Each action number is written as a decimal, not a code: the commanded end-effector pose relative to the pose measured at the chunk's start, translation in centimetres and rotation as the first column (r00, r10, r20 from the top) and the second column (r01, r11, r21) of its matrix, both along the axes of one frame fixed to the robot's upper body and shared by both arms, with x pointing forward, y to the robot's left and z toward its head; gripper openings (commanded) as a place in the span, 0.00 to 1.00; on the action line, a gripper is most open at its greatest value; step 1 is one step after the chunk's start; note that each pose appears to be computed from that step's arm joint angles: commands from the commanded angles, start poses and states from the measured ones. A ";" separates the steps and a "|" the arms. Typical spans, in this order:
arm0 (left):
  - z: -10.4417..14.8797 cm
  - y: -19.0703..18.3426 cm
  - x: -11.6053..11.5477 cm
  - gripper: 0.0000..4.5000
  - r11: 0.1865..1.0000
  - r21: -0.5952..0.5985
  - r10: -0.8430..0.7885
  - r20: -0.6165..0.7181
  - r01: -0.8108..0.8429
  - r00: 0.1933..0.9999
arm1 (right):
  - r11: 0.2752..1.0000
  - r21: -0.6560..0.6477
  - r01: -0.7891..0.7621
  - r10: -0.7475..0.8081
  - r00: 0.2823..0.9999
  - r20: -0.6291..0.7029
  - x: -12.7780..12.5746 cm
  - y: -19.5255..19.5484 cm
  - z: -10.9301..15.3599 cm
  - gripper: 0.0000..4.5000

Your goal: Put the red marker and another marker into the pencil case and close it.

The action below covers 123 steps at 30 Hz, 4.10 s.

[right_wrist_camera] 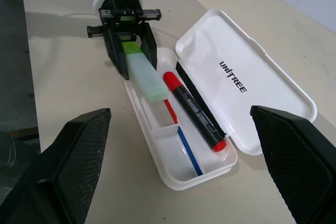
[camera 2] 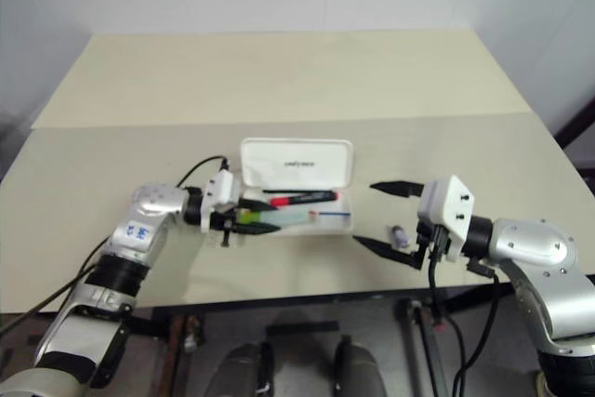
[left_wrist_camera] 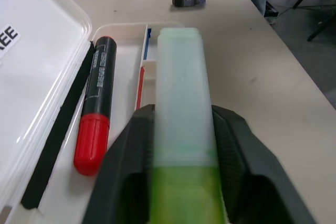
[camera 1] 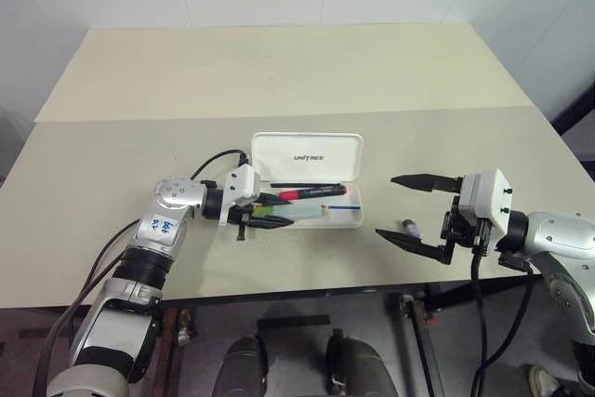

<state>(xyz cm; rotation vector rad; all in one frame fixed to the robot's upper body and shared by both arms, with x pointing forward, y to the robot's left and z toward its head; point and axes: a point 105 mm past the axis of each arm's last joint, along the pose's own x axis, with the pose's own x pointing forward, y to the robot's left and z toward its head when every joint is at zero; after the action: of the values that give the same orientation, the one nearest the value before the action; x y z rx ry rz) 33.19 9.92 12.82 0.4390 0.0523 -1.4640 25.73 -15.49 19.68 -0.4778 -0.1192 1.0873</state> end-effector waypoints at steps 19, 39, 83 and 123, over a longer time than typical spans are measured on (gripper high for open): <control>2.5 1.8 -0.7 0.99 0.995 -0.092 -0.026 0.053 0.031 0.998 | 0.979 0.094 0.180 -0.179 0.984 -0.019 0.7 -0.3 -0.1 1.00; 6.0 7.3 -2.0 0.99 0.993 -0.098 0.072 0.099 -0.062 0.992 | 0.892 0.185 0.412 -0.397 0.911 -0.115 1.1 -1.2 -2.6 1.00; 8.2 7.9 -4.2 1.00 0.995 -0.076 0.078 0.123 -0.069 0.989 | 0.861 0.111 0.496 -0.475 0.863 -0.172 3.3 -2.2 -8.0 0.08; 7.2 6.7 -5.4 1.00 0.984 -0.116 0.151 0.115 -0.138 0.982 | 0.977 -0.076 -0.198 0.192 0.979 -0.071 8.9 4.9 -5.1 0.79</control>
<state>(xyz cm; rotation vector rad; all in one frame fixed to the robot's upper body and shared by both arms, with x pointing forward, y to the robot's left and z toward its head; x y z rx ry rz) 28.12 16.91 18.74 0.4110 -0.0309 -1.2822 34.29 -10.75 12.76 -0.4907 0.0118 1.3191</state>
